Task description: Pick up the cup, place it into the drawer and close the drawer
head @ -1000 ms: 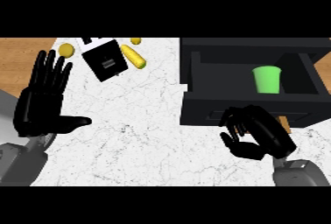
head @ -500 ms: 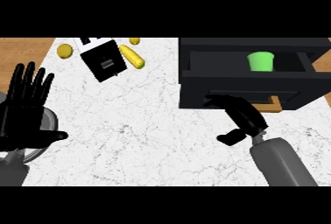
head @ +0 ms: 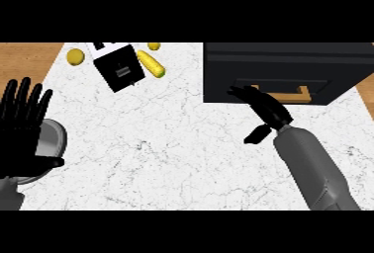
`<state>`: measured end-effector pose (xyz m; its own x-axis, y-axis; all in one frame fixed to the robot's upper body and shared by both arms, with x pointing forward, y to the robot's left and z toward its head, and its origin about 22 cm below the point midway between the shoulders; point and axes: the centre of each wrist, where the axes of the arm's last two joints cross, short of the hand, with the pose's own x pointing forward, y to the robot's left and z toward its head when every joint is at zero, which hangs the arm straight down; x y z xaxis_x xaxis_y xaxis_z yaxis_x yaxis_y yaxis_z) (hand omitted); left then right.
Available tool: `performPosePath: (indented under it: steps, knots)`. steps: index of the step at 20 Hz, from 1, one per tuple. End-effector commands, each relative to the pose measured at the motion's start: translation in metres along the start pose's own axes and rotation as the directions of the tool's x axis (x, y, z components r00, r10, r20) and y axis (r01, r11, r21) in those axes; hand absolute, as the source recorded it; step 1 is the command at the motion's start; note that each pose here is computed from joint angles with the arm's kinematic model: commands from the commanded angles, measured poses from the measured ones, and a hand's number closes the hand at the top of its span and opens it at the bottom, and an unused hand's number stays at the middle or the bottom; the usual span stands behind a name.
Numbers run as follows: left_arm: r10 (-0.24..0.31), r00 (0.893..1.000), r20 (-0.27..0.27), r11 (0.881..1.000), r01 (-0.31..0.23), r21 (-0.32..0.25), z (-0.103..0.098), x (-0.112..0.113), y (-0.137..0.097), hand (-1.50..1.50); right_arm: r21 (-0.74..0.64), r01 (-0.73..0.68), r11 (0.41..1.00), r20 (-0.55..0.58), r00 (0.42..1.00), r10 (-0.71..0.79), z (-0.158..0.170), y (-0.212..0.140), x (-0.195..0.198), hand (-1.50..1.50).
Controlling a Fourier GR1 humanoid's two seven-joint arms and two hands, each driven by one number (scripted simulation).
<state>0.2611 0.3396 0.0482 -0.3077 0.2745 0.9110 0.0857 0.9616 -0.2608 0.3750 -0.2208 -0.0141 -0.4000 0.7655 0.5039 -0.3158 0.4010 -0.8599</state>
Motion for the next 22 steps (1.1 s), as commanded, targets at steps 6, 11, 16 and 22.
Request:
performPosePath:
  steps: [6, 11, 16, 22]
  knots:
    - [0.028, 1.000, 0.009, 0.999, -0.028, -0.041, -0.009, 0.004, 0.008, -1.50, 0.026, 0.067, 0.997, -0.063, 0.996, -0.065, -0.020, -0.057, -0.027, -1.50]
    - [0.028, 1.000, 0.013, 0.998, -0.027, -0.048, -0.011, -0.001, 0.009, -1.50, 0.028, 0.049, 0.998, -0.089, 0.995, -0.046, -0.015, -0.069, -0.038, -1.50]
    - [0.014, 1.000, 0.000, 0.998, -0.014, -0.061, -0.013, -0.008, 0.001, -1.50, -0.005, 0.070, 0.998, -0.081, 0.994, -0.070, -0.015, -0.097, -0.040, -1.50]
    - [0.003, 1.000, 0.015, 0.999, -0.002, -0.046, -0.013, -0.011, 0.004, -1.50, 0.012, 0.070, 0.997, -0.094, 0.993, -0.069, -0.013, -0.092, -0.044, -1.50]
